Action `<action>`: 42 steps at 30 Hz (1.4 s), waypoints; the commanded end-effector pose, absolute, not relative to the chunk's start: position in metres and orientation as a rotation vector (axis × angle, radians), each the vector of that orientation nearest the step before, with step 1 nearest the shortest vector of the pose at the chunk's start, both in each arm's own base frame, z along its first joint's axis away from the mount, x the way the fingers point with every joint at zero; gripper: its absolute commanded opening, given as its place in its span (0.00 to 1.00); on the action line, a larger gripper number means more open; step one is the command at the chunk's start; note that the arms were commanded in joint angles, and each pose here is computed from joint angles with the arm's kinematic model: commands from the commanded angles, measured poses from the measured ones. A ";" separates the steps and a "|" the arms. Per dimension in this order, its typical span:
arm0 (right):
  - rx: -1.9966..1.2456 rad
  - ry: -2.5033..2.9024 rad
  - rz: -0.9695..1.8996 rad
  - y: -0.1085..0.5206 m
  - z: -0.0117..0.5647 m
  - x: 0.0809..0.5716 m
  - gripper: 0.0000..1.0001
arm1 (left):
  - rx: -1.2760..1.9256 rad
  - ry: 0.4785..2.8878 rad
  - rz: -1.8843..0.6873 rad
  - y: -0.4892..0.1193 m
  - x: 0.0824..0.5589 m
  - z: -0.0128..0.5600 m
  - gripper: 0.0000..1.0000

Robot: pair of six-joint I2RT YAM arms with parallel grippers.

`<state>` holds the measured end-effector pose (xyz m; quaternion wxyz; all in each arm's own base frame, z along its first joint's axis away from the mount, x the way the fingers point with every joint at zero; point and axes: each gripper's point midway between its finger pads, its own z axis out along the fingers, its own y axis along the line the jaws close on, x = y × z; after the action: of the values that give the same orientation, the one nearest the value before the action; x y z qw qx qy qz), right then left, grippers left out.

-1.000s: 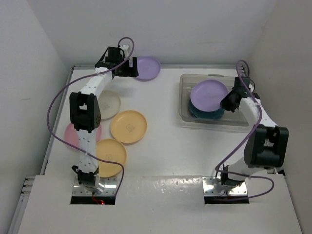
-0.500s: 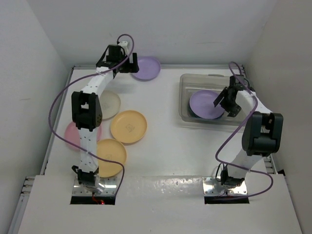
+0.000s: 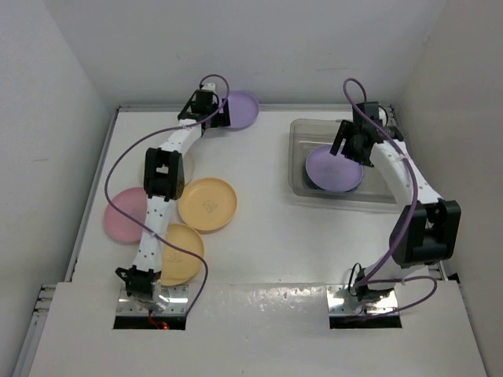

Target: Place the plates into the plastic bin on the countertop

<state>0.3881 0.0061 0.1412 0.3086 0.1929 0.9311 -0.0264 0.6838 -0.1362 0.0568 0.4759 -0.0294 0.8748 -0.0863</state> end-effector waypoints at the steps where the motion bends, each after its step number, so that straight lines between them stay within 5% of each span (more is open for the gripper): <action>1: 0.469 2.370 -0.089 0.001 0.185 0.395 0.81 | -0.018 2.010 -0.115 -0.147 0.701 0.095 1.00; 6: 0.472 2.278 -0.088 -0.003 0.214 0.393 0.81 | 0.263 2.057 -0.043 -0.179 0.681 0.082 0.95; 8: 0.471 2.240 -0.089 -0.005 0.224 0.389 0.81 | 0.345 2.082 -0.008 -0.176 0.676 0.072 0.84; 9: 0.473 2.222 -0.092 -0.007 0.228 0.391 0.81 | 0.348 2.093 -0.006 -0.176 0.674 0.070 0.74; 10: 0.472 2.213 -0.085 -0.006 0.230 0.389 0.81 | 0.350 2.103 -0.005 -0.175 0.672 0.068 0.26; 12: 0.482 2.180 -0.076 -0.007 0.237 0.388 0.81 | 0.327 2.141 0.021 -0.164 0.669 0.062 0.17; 19: 0.490 2.120 -0.048 -0.003 0.246 0.386 0.81 | 0.300 2.278 -0.114 -0.116 0.633 0.070 0.10; 22: 0.486 2.096 -0.045 -0.002 0.247 0.382 0.81 | 0.448 2.311 -0.307 -0.130 0.604 0.066 0.28; 24: 0.489 2.094 -0.034 -0.001 0.244 0.380 0.80 | 0.494 2.321 -0.287 -0.135 0.597 0.060 0.28; 25: 0.481 2.088 -0.024 0.001 0.245 0.379 0.79 | 0.522 2.315 -0.289 -0.144 0.595 0.060 0.22; 26: 0.449 2.085 0.022 0.010 0.246 0.382 0.79 | 0.510 2.327 -0.308 -0.146 0.594 0.055 0.00; 29: 0.259 2.118 0.119 0.040 0.249 0.384 0.78 | 0.492 2.325 -0.398 -0.163 0.592 0.058 0.00; 34: -0.112 2.186 0.307 0.107 0.252 0.388 0.80 | 0.547 2.112 -0.450 -0.176 0.601 0.160 0.00; 42: -0.201 2.115 0.532 0.170 0.256 0.424 0.80 | 0.665 1.868 -0.462 -0.193 0.548 0.305 0.00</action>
<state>0.4035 0.1397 0.2217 0.4153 -0.0540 0.8950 0.1535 0.5775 -0.1778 0.1779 0.4310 0.2283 0.8547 -0.1779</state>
